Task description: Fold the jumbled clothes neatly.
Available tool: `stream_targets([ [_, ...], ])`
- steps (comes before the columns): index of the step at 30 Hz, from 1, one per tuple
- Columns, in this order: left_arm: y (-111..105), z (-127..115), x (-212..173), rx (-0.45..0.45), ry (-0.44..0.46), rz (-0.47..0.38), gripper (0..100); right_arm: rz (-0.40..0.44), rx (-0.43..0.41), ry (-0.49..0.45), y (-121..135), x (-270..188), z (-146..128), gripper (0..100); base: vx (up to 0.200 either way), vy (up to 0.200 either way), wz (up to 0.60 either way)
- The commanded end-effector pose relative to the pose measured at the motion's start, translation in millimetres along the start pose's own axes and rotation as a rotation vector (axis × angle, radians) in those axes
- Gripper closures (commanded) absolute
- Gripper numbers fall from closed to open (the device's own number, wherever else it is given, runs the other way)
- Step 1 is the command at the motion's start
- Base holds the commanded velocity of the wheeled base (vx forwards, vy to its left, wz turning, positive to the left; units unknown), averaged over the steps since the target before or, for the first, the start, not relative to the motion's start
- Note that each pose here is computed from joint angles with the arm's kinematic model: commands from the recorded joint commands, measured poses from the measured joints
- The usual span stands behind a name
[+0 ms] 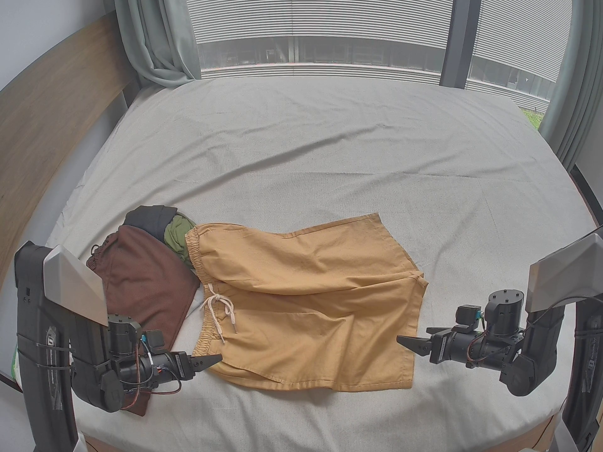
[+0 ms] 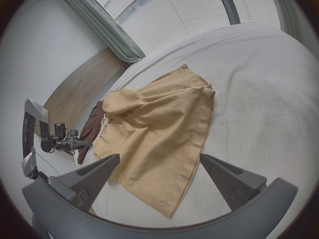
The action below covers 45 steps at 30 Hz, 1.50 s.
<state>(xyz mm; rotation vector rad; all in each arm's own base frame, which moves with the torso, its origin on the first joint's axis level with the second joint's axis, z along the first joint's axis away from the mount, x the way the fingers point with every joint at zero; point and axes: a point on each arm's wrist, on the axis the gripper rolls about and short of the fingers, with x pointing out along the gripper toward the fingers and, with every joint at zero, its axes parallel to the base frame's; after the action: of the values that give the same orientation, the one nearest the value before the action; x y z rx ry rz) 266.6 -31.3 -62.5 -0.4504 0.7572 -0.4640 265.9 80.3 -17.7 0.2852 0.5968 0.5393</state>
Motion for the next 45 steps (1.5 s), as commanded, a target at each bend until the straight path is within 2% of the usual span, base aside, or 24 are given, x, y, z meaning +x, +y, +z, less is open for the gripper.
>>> stream_targets([
  [1, 1.5, -0.7, 4.8, 0.003, 0.002, -0.003, 0, 0.000, 0.001, 0.001, -0.3, 0.1, -0.3, 0, 0.000, 0.000, 0.00],
  [4, 2.2, -0.3, 5.2, 0.003, 0.000, -0.002, 0, 0.000, 0.001, 0.001, -0.3, 0.1, -0.3, 0, 0.000, 0.000, 0.00],
  [5, 2.2, 0.0, 5.4, 0.004, -0.001, -0.003, 100, -0.002, 0.001, 0.001, -0.7, -0.1, -0.2, 0, 0.000, 0.000, 0.00],
  [19, 2.5, -0.1, 5.0, 0.003, -0.001, -0.001, 100, -0.006, 0.003, 0.023, -1.1, -1.4, -5.3, 0, 0.000, 0.000, 0.00],
  [28, 2.6, -1.1, 4.7, 0.003, 0.003, 0.000, 100, -0.031, 0.039, 0.132, -6.2, -2.1, -30.5, 0, 0.000, 0.000, 0.00],
  [42, 2.6, -2.1, 5.0, 0.007, 0.007, -0.002, 100, -0.046, 0.075, 0.218, -10.9, 2.5, -51.7, 0, 0.000, 0.000, 0.00],
  [45, 2.6, -2.1, 5.0, 0.007, 0.007, -0.002, 100, -0.031, 0.077, 0.241, -5.1, 5.6, -56.8, 0, 0.000, 0.000, 0.00],
])
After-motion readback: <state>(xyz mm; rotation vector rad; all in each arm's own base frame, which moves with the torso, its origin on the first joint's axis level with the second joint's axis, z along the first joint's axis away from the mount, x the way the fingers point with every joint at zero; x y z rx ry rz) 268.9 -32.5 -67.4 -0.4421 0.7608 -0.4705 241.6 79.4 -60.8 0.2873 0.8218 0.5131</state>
